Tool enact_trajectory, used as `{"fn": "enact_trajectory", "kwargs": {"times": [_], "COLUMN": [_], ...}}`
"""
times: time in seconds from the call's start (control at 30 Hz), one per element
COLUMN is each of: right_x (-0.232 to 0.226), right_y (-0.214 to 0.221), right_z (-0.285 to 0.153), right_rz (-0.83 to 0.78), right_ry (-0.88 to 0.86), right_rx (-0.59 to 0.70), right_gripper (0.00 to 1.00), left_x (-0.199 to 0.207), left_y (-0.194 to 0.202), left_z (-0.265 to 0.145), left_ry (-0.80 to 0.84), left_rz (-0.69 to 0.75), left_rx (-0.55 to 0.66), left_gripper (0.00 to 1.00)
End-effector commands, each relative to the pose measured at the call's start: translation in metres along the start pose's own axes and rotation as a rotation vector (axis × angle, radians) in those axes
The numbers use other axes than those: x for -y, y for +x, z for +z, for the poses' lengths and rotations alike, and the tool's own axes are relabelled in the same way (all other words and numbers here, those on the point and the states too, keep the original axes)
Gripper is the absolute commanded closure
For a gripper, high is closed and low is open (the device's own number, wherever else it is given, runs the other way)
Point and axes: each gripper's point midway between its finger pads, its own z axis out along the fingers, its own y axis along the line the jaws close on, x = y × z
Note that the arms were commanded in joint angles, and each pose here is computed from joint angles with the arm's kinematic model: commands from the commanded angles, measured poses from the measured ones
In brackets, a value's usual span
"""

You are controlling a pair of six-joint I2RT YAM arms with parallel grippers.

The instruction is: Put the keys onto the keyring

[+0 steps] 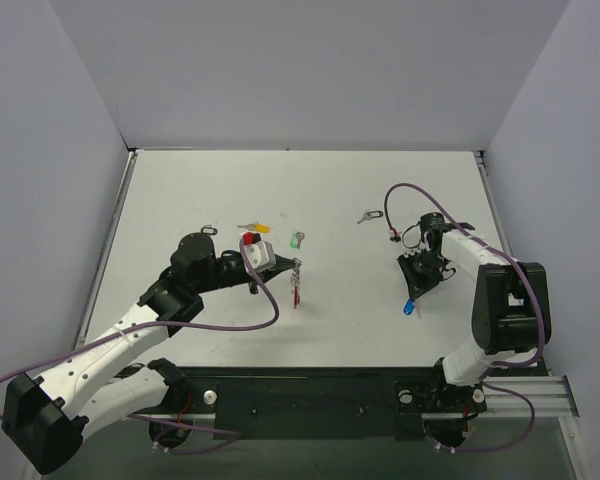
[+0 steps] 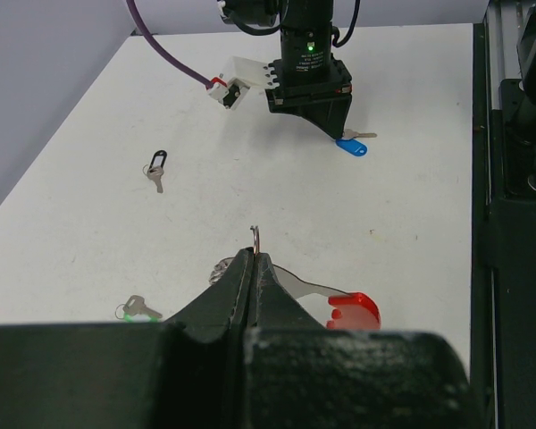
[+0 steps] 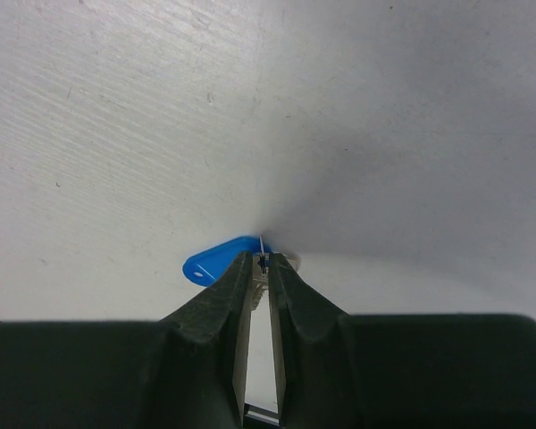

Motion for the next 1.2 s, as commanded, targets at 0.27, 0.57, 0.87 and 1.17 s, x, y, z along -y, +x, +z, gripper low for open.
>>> {"fn": "enact_trajectory", "kwargs": {"times": [0.27,0.57,0.87,1.17], "right_x": [-0.0012,-0.0006,-0.0004,0.0007], "right_y": [0.0015,0.0025,0.0021,0.0026], "right_z": [-0.0088,-0.0069,-0.0054,-0.0038], "right_rz": [-0.001,-0.002,-0.006,-0.007], "right_ry": [-0.004,-0.001,0.0,0.004], "right_rx": [-0.019,-0.031,-0.038,-0.049], "right_gripper": [0.9,0.9,0.9,0.9], "left_x": [-0.0013,-0.001,-0.0011,-0.0015], "left_y": [-0.012,-0.0115,-0.0115,-0.0113], "left_z": [0.0001,-0.0002,-0.0002,-0.0001], "left_ry": [0.0,0.0,0.0,0.001], "left_rz": [0.033,0.034,0.035,0.036], "left_rx": [0.034,0.033,0.033,0.032], "left_gripper": [1.0,1.0,1.0,1.0]}}
